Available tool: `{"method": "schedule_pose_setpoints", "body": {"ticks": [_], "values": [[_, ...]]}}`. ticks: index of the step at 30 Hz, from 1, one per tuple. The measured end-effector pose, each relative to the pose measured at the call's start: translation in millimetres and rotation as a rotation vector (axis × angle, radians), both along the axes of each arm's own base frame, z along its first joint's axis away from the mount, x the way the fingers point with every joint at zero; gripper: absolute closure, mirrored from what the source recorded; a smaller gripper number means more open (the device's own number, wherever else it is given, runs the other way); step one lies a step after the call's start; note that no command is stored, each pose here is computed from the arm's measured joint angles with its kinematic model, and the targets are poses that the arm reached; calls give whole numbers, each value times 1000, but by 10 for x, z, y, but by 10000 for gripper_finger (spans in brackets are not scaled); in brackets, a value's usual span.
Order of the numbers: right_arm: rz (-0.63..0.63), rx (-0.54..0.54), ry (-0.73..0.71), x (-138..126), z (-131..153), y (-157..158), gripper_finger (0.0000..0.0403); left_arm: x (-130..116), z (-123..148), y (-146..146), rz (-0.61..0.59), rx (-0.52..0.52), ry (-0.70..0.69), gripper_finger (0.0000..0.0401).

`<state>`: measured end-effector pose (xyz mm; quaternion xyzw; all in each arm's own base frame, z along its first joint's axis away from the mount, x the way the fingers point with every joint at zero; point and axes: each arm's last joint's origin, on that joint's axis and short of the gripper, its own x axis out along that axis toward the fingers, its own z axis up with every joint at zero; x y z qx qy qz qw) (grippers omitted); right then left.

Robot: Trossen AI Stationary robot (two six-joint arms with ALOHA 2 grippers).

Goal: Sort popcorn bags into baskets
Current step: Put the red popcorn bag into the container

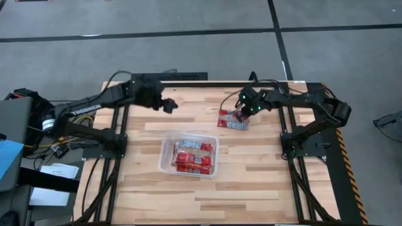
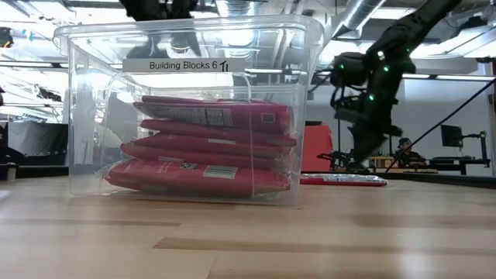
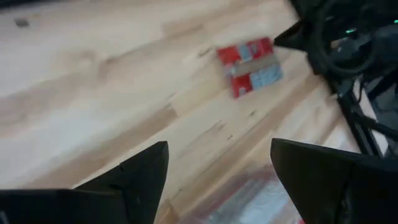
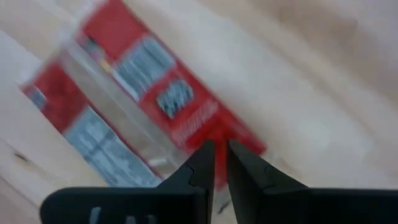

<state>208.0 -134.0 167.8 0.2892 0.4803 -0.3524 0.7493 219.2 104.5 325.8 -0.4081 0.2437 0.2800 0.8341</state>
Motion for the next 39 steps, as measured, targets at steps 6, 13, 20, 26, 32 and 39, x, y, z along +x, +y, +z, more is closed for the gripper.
{"method": "schedule_pose_setpoints", "body": {"ticks": [6, 13, 20, 26, 32, 39], "values": [[-59, 4, 40, -58, -162, 123, 337, 0, -513, 410, -14, -139, -1, 131], [-43, -41, -73, 68, -179, 201, 337, 233, -1139, 603, -83, -239, -47, 131], [29, -24, -214, 389, -384, 138, 337, 506, -1628, 702, -118, -320, -48, 131], [185, -113, -347, 688, 4, 199, 337, 587, -1754, 747, -131, -329, -83, 131], [73, -125, -227, 569, 193, 299, 337, 592, -1749, 752, -124, -299, -79, 131], [71, -68, -82, 605, -54, 430, 337, 638, -1820, 750, -98, -271, -61, 131]]}}
